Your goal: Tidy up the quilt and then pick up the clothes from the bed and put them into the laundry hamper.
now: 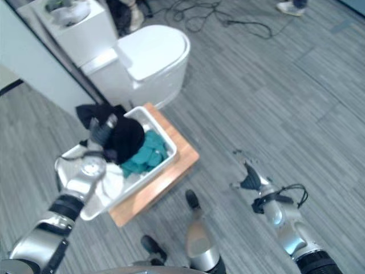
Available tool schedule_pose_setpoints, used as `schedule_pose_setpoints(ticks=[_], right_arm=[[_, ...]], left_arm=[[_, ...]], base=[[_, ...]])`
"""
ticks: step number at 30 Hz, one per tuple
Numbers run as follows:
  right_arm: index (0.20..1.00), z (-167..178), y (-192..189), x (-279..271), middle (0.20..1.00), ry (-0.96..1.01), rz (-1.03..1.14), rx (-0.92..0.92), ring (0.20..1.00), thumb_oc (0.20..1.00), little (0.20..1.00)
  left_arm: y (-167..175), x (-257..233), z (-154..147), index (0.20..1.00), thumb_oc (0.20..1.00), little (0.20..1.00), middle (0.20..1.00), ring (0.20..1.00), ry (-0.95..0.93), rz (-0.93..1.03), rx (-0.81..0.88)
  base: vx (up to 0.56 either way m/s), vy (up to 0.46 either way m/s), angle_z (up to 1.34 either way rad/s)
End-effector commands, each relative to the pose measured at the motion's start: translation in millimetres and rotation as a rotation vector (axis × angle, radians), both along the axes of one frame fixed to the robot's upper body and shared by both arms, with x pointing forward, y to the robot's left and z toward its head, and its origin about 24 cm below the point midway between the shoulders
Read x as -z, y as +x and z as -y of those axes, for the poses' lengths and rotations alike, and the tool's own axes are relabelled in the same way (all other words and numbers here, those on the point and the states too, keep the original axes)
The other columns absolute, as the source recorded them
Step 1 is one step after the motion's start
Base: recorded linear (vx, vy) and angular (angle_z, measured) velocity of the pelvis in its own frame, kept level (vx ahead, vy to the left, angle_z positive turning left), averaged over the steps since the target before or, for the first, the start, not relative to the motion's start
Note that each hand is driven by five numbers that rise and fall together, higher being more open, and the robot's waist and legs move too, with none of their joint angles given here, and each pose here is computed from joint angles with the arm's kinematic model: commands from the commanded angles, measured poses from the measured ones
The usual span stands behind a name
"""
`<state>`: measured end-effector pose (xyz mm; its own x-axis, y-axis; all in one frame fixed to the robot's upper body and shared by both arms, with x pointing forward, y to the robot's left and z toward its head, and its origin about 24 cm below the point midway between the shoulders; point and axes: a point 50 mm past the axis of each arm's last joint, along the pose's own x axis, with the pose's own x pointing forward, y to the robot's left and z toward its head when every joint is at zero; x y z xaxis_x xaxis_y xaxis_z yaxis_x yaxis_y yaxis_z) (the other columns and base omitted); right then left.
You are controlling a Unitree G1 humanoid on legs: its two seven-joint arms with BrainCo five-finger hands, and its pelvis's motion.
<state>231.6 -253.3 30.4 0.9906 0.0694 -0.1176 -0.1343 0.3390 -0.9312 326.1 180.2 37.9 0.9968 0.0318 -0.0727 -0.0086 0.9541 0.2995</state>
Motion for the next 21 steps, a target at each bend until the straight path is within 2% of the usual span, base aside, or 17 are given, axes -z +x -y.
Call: schedule_pose_setpoints(ticks=[1, 5, 8, 14, 16, 18, 19, 20, 21], right_arm=[[1.0, -2.4, 23.2, -19.0, 1.0, -0.012, 0.078, -0.014, 1.0, 1.0, 1.0], [1.0, -8.2, 24.1, -14.3, 1.0, 0.004, 0.04, -0.05, 1.0, 1.0, 1.0], [1.0, -6.4, 22.0, -13.1, 1.0, -0.003, 0.022, -0.057, 1.0, 1.0, 1.0], [1.0, -5.9, 13.5, -2.5, 1.0, 0.009, -0.019, -0.062, 1.0, 1.0, 1.0], [1.0, -1.1, 9.8, 4.6, 1.0, 0.032, -0.043, -0.031, 1.0, 1.0, 1.0], [1.0, 2.2, 8.2, 8.4, 1.0, 0.041, -0.056, -0.008, 1.0, 1.0, 1.0], [1.0, 4.3, 7.1, 10.7, 1.0, 0.055, -0.064, 0.012, 1.0, 1.0, 1.0], [1.0, 14.7, -0.9, 29.3, 1.0, 0.115, -0.124, 0.118, 1.0, 1.0, 1.0], [1.0, 14.3, -0.6, 29.5, 1.0, 0.116, -0.124, 0.117, 1.0, 1.0, 1.0]], left_arm=[[15.2, -21.2, 2.3, 1.0, 1.0, 1.0, 1.0, 1.0, -0.13, 0.048, 0.04], [3.4, -12.8, 8.0, 1.0, 1.0, 1.0, 1.0, 1.0, -0.231, 0.034, 0.089], [-3.9, -12.8, 1.3, 1.0, 1.0, 1.0, 1.0, 1.0, -0.249, 0.041, 0.107], [-14.1, -43.3, -28.2, 1.0, 1.0, 1.0, 1.0, 1.0, -0.13, 0.202, 0.061], [-19.7, -56.3, -66.7, 1.0, 1.0, 1.0, 1.0, 1.0, -0.013, 0.264, -0.08], [-23.2, -56.3, -77.9, 1.0, 1.0, 1.0, 1.0, 1.0, 0.02, 0.263, -0.114], [-27.7, -53.2, -87.6, 1.0, 1.0, 1.0, 1.0, 1.0, 0.038, 0.247, -0.141], [-43.8, -27.2, -109.2, 1.0, 1.0, 1.0, 1.0, 1.0, 0.073, 0.127, -0.205], [-44.0, -27.4, -109.7, 1.0, 1.0, 1.0, 1.0, 1.0, 0.074, 0.127, -0.206]], base=[[0.0, 0.0, 0.0], [0.03, 0.009, 0.05], [0.05, -0.004, 0.12], [0.05, -0.043, 0.15], [0.02, -0.06, 0.26], [-0.01, -0.027, 0.2], [0.01, 0.01, 0.13], [-0.01, 0.002, 0.1], [0.01, 0.021, 0.21]])
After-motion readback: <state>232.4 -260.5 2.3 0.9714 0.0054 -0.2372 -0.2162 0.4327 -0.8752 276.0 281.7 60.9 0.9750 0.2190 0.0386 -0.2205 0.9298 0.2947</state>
